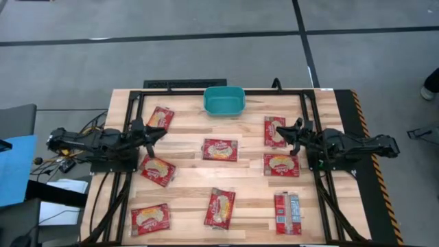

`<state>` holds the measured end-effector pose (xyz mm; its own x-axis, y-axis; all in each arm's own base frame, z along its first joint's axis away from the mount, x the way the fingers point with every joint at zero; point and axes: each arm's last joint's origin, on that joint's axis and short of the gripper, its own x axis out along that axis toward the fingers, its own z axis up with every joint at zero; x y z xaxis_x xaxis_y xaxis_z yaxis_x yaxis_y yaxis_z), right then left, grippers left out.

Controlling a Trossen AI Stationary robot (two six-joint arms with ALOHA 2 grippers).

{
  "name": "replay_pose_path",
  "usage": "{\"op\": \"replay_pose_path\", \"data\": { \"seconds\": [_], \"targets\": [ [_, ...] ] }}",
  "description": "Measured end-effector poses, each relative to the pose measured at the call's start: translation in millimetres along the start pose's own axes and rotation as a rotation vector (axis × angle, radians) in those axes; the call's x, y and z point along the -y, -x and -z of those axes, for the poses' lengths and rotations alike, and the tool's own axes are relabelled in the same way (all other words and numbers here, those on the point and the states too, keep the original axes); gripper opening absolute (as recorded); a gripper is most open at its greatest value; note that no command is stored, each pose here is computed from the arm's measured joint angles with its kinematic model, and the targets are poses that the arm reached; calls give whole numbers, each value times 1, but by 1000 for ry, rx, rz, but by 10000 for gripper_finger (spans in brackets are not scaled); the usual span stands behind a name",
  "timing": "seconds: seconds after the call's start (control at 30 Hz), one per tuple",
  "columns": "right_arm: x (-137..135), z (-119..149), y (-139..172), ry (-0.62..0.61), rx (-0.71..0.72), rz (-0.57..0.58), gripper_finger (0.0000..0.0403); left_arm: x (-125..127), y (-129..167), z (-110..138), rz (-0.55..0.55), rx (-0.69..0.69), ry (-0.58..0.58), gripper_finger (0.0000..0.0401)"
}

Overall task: Sort popcorn bags into baskets
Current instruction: Put the red popcorn bag into the blue bin

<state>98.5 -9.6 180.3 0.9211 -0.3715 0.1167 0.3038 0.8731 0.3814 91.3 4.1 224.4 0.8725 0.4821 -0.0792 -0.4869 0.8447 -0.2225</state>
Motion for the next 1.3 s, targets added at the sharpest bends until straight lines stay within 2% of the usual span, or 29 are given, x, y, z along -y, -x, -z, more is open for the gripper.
{"op": "replay_pose_path", "data": {
  "seconds": [0.13,0.23,0.4,0.63,0.77,0.87,1.07,1.2,1.3],
  "targets": [
    [-1,-1,-4,29,8,8,83,2,-10,-10,-123,-103,-75,136],
    [0,-1,-7,38,15,30,103,0,-19,-20,-276,-162,-102,172],
    [6,-2,-12,-3,63,174,138,-14,-40,-37,-517,-290,-114,205],
    [14,2,-17,-8,40,264,165,-46,-81,-46,-589,-488,-1,208],
    [14,7,-20,-4,-1,274,168,-68,-97,-43,-691,-560,-28,208],
    [14,11,-21,-23,-31,273,167,-84,-105,-40,-748,-609,2,208],
    [11,20,-23,-75,-98,262,161,-113,-118,-23,-708,-754,102,208],
    [9,24,-24,-91,-126,262,160,-128,-126,-7,-721,-858,120,208],
    [9,26,-25,-107,-140,265,161,-134,-133,8,-682,-950,134,208]
  ]
}}
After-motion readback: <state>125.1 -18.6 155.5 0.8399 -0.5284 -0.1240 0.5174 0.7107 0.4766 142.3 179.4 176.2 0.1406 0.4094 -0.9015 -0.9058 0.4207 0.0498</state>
